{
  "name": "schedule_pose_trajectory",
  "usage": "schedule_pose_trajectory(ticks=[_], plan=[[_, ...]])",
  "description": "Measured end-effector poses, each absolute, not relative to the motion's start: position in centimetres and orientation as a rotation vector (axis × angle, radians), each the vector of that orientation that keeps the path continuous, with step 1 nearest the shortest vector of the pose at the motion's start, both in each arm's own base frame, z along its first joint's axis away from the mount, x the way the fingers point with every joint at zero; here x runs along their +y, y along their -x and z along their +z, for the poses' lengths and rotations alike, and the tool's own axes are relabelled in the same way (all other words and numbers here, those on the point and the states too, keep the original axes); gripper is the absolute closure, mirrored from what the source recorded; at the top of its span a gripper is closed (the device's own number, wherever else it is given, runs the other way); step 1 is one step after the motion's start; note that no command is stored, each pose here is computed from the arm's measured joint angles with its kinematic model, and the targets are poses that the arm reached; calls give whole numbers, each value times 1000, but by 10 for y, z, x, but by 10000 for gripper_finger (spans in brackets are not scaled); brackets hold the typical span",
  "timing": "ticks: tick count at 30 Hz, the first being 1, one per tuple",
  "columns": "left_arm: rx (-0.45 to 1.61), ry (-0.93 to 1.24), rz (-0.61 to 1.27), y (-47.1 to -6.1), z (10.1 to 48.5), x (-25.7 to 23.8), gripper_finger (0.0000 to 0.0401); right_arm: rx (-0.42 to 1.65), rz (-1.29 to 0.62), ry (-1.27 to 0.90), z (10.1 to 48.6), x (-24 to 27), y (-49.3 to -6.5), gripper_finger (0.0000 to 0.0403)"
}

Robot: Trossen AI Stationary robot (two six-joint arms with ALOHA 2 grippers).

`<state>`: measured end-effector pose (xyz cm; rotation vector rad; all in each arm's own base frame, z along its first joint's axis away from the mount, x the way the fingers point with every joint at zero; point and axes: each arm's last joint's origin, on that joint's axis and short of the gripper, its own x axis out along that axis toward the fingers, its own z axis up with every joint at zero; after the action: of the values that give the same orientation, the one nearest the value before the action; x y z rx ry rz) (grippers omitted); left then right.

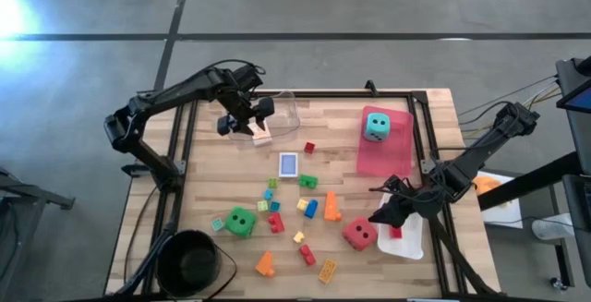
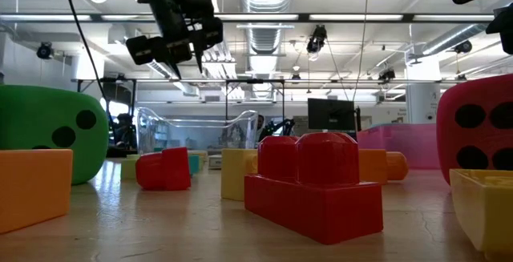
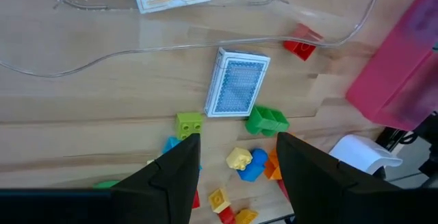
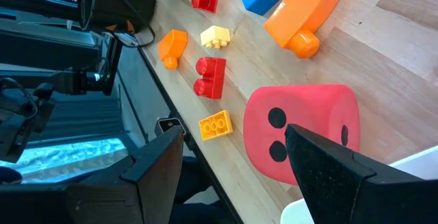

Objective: Pick & Place Toys
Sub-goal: Put the orange game piece into the white bin

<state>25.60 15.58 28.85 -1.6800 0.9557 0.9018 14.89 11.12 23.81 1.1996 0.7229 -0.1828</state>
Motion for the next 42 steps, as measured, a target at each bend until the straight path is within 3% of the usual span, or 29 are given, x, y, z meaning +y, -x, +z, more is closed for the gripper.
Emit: schedule_pose_trajectory(ticks=[35, 38, 42], plan=[[942, 1671, 887, -257, 289, 157, 204, 723, -184, -1201, 238, 111, -149, 151], [963, 1618, 842, -258, 289, 157, 204, 723, -184, -1201, 238, 111, -149, 151], [1039, 1461, 630, -258, 290, 154, 204, 723, -183, -1201, 238, 111, -149, 151]])
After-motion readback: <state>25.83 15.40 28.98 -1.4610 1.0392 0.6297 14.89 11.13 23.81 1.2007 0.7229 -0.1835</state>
